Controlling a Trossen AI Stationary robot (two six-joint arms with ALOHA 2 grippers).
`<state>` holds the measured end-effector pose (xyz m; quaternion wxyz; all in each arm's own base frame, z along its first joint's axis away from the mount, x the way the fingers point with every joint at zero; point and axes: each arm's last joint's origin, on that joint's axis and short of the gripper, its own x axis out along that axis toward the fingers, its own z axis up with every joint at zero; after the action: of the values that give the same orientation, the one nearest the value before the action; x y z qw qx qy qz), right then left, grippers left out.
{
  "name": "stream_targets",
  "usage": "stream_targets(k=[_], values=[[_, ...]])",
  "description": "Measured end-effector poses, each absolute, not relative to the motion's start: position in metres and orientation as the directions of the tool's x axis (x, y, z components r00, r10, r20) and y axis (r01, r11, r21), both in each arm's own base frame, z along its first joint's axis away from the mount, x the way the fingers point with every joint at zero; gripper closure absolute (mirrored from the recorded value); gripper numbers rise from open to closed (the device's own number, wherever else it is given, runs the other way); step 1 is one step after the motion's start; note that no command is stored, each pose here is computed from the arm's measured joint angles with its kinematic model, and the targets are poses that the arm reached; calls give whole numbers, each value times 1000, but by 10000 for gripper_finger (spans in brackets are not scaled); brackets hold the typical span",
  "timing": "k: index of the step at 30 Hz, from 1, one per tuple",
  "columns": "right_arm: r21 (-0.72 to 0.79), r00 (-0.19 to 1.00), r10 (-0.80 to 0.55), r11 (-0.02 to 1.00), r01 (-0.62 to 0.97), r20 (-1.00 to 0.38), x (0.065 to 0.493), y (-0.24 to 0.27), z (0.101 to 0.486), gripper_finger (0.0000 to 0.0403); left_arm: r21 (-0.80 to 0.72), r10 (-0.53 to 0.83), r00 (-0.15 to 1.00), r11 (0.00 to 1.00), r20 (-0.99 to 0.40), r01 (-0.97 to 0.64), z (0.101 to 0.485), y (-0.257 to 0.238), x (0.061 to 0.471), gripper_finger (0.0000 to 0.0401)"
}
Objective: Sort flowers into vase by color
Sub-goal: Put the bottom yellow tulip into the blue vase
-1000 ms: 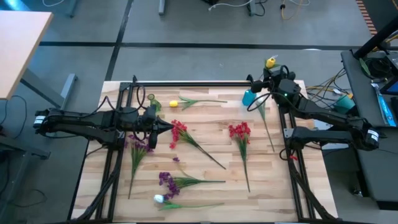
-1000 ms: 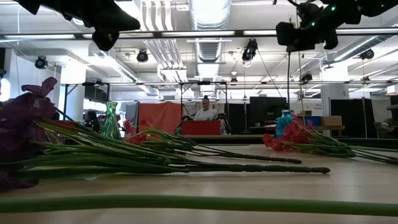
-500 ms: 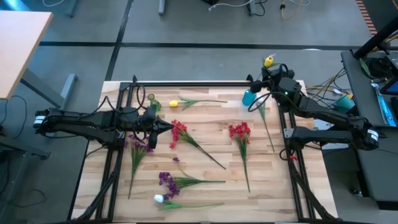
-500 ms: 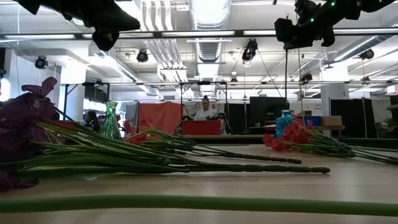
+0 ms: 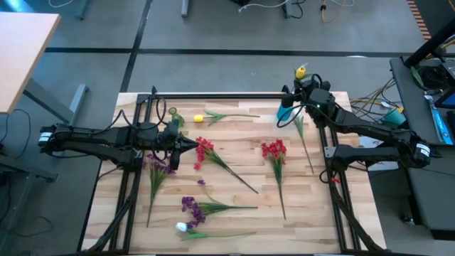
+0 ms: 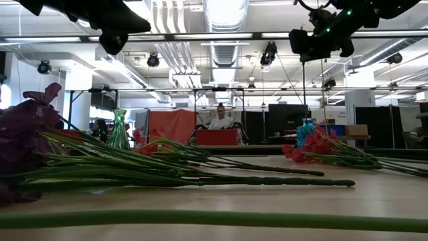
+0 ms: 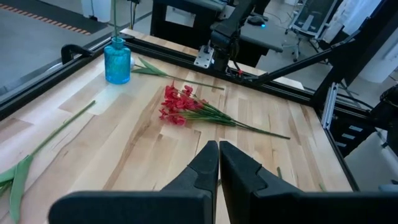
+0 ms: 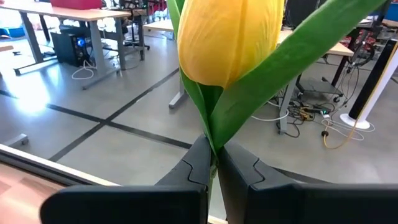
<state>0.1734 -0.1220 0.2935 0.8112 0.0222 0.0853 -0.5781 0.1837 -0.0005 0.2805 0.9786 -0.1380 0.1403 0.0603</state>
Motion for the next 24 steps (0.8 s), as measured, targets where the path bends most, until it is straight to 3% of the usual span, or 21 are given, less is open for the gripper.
stream_targets(k=[14,24], values=[[-91,310,-930,332,939,-198,172,-121,290,386,-253,80,953,955,-292,-157,280,-1,184,401],[-91,297,-923,327,941,-244,171,-120,284,272,-257,80,953,953,-292,-159,280,-1,184,401]])
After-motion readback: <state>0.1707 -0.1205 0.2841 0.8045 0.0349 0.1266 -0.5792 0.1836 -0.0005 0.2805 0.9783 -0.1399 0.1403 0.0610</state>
